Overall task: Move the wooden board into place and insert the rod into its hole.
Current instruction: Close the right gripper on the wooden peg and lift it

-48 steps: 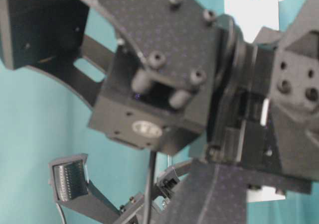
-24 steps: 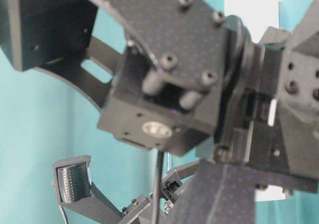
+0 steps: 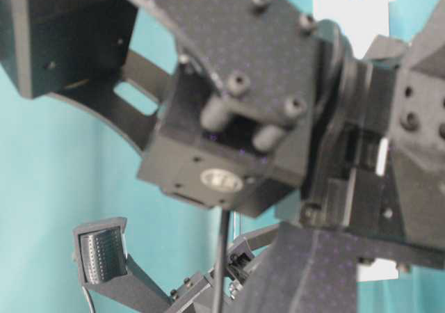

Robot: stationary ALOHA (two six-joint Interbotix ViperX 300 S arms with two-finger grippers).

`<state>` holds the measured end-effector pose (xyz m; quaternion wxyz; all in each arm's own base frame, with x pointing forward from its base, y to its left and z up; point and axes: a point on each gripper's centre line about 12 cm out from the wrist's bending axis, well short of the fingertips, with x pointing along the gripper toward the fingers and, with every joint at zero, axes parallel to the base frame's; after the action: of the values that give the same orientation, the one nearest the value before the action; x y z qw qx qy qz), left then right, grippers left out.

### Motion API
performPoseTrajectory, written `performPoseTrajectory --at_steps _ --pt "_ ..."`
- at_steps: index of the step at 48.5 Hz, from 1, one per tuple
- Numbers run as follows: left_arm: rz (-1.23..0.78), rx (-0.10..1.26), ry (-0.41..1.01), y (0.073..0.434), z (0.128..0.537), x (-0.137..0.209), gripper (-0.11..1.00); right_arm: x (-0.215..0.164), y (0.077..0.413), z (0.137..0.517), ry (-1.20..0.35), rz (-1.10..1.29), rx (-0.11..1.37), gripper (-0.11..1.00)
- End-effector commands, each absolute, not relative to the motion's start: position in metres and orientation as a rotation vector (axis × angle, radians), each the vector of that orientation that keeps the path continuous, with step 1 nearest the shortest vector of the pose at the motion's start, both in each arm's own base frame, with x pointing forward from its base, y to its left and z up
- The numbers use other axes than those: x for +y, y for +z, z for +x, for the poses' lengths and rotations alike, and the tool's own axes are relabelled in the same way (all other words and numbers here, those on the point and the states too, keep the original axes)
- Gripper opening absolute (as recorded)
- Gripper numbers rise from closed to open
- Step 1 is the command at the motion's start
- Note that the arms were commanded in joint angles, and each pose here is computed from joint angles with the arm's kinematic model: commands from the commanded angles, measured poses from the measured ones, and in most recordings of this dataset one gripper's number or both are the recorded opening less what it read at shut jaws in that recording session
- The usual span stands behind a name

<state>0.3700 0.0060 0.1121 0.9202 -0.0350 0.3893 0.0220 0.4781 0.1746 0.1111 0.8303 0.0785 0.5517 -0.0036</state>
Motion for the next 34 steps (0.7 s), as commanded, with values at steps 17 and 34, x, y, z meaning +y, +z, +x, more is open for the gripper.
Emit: performPoseTrajectory --at_steps 17,34 --pt "-0.073 0.774 0.044 0.119 0.373 0.006 0.61 0.182 0.129 0.482 0.020 0.156 1.118 0.11" --pt "-0.073 0.774 0.044 0.119 0.373 0.006 0.61 0.177 0.155 0.483 0.028 0.105 1.053 0.11"
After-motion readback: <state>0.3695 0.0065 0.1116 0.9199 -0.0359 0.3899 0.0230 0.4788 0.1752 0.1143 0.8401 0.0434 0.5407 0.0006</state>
